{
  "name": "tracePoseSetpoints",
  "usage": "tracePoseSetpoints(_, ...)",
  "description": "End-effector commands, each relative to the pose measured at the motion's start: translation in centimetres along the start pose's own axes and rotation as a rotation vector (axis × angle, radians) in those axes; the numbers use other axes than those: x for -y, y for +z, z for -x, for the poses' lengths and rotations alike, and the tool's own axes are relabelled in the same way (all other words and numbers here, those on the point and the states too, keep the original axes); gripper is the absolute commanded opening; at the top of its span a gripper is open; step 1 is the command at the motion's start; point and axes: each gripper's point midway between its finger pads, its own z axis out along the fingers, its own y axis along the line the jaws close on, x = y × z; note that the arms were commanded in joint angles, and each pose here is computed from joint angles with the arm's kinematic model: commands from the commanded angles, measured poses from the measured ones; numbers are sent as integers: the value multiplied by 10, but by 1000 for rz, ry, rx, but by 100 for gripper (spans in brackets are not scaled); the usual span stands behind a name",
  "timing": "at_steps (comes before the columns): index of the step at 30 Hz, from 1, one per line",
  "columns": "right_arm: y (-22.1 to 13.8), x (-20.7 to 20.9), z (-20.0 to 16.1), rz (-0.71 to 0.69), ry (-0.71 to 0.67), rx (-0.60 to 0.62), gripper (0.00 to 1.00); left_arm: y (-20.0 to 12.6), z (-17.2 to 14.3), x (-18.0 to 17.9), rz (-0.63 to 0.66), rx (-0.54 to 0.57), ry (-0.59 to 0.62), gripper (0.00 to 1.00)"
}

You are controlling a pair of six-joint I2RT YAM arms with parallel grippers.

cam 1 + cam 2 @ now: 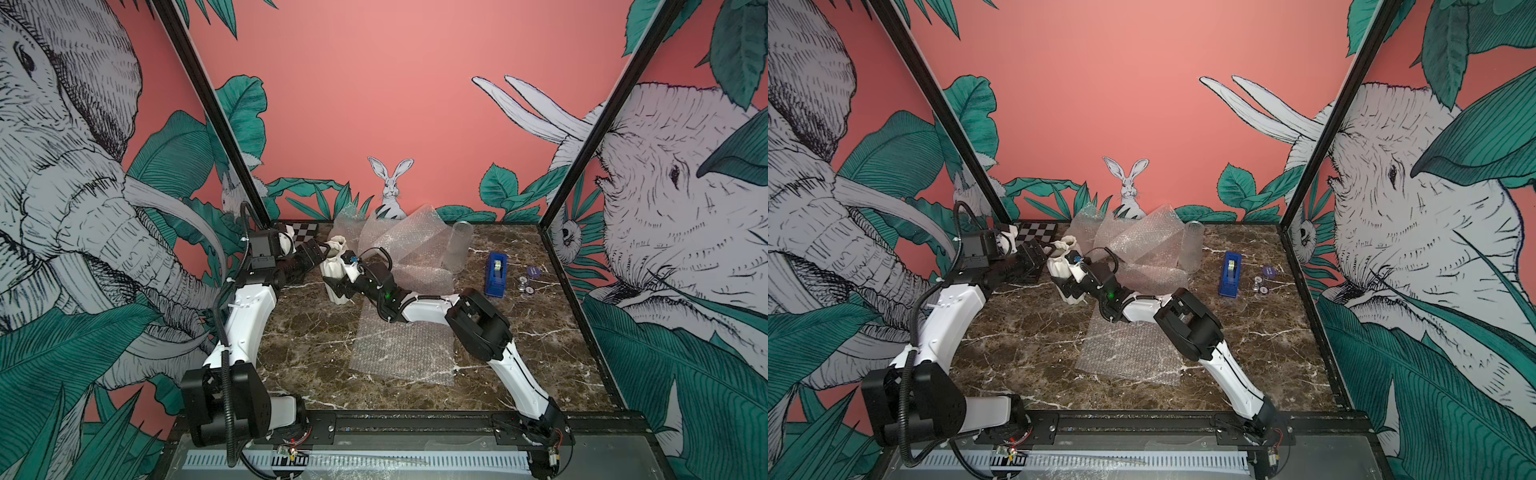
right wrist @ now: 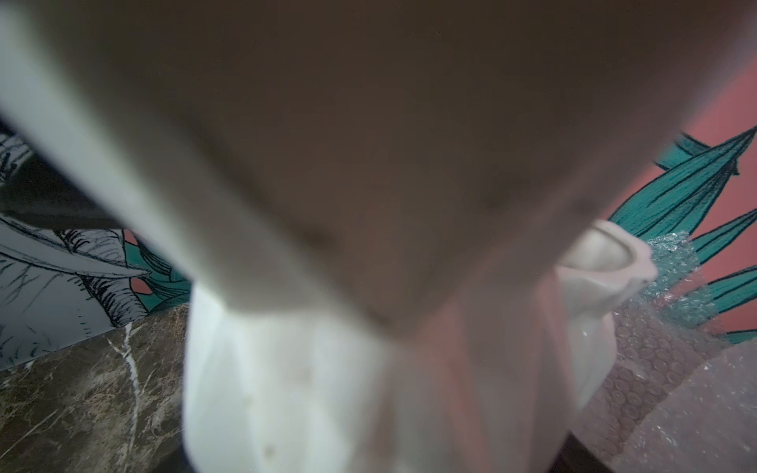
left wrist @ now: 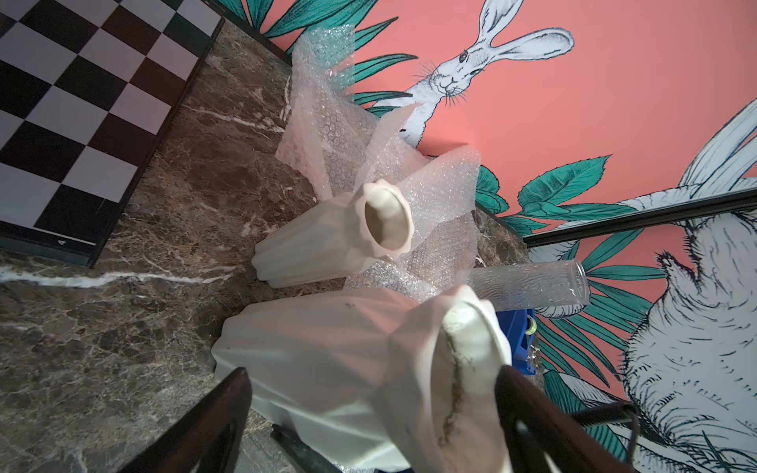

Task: Wrap vases in bubble wrap
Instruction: Pick up the vase from the center of the board.

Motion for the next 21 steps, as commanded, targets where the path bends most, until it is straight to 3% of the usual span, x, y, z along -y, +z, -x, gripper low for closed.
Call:
tracePoseSetpoints(1, -6, -5, 25, -5, -6, 78, 65, -13, 8, 14, -20, 38, 18, 94)
tracePoseSetpoints(8, -32, -7, 72, -13, 10, 133, 55, -52, 19, 16, 34, 160, 31, 98)
tracePoseSetpoints(16, -82, -31, 145, 90, 21, 136, 44, -93, 17, 7, 111, 297, 71, 99)
tracePoseSetpoints(21, -131, -25, 114, 23, -32, -80, 41, -80, -9, -4, 110, 193, 80, 99)
